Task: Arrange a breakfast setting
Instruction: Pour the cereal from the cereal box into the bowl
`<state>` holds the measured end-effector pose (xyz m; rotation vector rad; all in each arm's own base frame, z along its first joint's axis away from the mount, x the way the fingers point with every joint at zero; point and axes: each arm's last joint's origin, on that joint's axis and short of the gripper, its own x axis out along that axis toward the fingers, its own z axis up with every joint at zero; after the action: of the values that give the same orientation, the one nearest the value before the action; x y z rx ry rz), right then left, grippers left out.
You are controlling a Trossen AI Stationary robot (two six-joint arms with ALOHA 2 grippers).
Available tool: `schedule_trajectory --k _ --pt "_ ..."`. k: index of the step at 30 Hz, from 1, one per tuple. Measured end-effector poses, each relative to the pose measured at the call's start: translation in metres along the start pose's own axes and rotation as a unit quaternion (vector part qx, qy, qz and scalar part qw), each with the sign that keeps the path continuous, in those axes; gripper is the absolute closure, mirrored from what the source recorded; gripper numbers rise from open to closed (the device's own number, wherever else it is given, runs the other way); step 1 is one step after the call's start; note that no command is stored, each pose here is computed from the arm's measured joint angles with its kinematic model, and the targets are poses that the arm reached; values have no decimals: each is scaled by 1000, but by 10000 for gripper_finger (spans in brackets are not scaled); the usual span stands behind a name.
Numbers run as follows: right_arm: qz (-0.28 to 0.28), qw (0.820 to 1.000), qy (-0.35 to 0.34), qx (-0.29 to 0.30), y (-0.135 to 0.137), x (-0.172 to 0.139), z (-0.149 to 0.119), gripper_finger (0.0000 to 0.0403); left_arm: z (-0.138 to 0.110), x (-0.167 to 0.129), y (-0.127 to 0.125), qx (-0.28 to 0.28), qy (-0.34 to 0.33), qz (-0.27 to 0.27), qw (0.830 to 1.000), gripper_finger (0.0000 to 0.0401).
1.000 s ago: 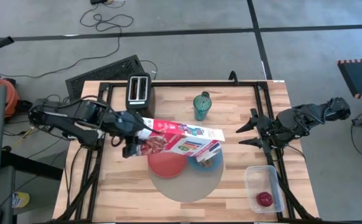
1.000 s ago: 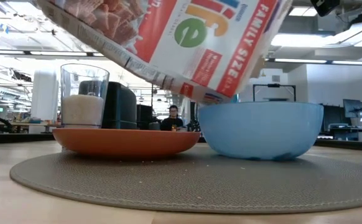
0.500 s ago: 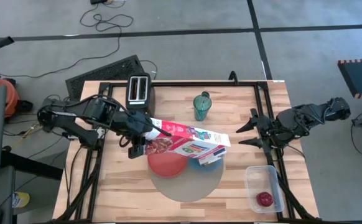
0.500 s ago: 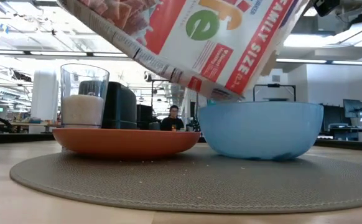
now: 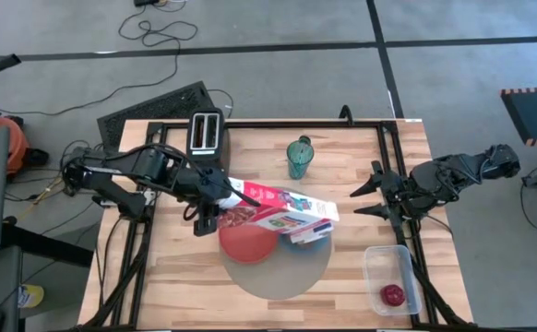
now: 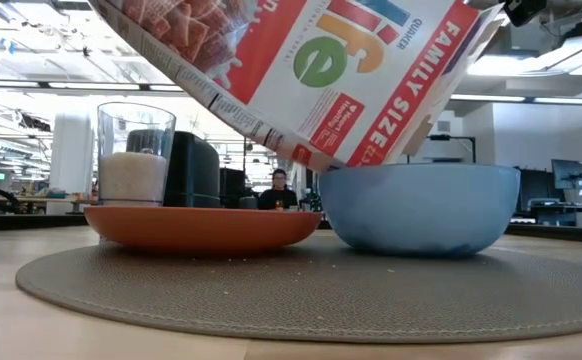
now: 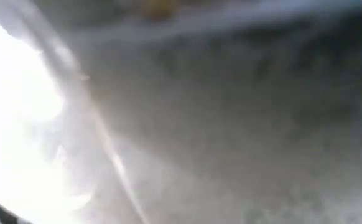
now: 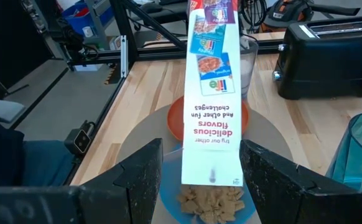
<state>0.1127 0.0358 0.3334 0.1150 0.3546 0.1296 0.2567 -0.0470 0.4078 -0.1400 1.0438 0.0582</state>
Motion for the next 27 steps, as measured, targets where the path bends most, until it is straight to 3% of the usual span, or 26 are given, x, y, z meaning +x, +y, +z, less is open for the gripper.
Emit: schedule_trajectory --k 13,27 --pt "-2 1000 10 0 0 0 -2 163 1 -3 -1 1 -31 15 999 263" --pt "-2 1000 11 -1 0 0 -2 163 -27 3 -9 -18 -79 -4 997 263"
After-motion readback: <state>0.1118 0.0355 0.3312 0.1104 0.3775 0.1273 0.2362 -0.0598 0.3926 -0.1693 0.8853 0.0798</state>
